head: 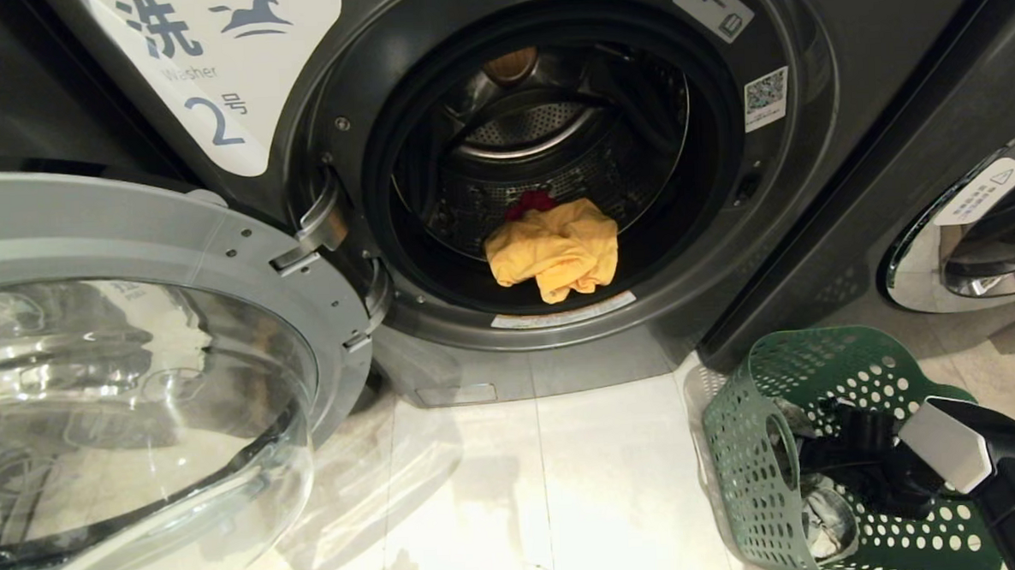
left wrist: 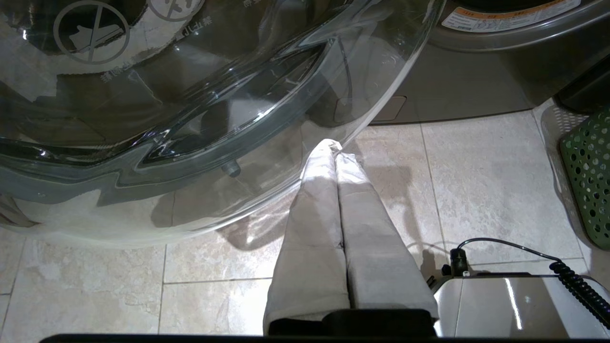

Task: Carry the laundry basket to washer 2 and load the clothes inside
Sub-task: Place the clothes into the washing machine

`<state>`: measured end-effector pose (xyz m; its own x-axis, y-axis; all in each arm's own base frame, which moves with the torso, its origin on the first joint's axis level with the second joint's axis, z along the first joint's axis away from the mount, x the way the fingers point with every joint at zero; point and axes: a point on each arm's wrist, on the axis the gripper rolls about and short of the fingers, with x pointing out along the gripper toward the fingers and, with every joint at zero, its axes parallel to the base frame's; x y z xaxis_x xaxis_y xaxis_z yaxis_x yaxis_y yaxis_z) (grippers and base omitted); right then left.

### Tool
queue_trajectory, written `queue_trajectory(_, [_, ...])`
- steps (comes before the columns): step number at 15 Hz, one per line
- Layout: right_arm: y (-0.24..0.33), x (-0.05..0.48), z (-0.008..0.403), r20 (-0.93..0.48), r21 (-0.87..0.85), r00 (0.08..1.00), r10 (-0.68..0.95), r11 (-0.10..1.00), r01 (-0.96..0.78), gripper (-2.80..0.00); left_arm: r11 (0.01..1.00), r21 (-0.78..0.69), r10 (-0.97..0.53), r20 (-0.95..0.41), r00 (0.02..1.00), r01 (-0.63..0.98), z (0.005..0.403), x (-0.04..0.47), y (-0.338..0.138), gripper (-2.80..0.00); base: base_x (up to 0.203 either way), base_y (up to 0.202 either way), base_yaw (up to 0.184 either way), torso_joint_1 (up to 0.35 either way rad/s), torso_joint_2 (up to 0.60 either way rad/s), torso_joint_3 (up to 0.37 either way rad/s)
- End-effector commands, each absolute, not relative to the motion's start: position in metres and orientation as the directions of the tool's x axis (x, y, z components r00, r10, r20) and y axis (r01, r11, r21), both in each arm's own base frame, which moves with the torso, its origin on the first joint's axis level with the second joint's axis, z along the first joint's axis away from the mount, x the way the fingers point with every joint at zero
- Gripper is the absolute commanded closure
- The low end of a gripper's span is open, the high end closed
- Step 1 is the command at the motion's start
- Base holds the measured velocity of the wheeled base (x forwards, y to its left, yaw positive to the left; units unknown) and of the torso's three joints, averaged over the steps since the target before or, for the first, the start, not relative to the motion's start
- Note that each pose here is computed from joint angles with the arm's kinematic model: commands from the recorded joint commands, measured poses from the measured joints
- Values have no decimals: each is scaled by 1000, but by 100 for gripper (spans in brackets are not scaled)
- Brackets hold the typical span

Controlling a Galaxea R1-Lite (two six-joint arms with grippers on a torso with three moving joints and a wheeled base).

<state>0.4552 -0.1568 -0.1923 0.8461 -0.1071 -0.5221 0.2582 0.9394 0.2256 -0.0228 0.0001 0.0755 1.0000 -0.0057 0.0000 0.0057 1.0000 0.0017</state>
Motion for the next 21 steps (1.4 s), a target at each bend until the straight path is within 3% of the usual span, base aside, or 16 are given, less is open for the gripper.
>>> queue_trajectory(1, [-149, 458, -198, -520, 240, 849, -95, 937, 252, -280, 1000, 2, -6, 0, 1000, 6, 75, -23, 0, 0, 0, 0, 0, 0, 0, 0])
queue_trajectory(18, [-149, 459, -198, -519, 219, 843, -141, 932, 291, -280, 1000, 2, -6, -1, 1000, 6, 76, -23, 0, 0, 0, 0, 0, 0, 0, 0])
queue_trajectory(19, [-149, 459, -198, -518, 219, 844, -140, 932, 289, -35, 1000, 2, -6, 0, 1000, 6, 75, -23, 0, 0, 0, 0, 0, 0, 0, 0])
queue_trajectory(20, [-149, 460, -197, -517, 218, 845, -140, 932, 288, 0, 1000, 2, -6, 0, 1000, 6, 75, -23, 0, 0, 0, 0, 0, 0, 0, 0])
queue_trajectory(21, [-149, 460, -197, -516, 218, 845, -141, 932, 289, 0, 1000, 2, -6, 0, 1000, 6, 75, -23, 0, 0, 0, 0, 0, 0, 0, 0])
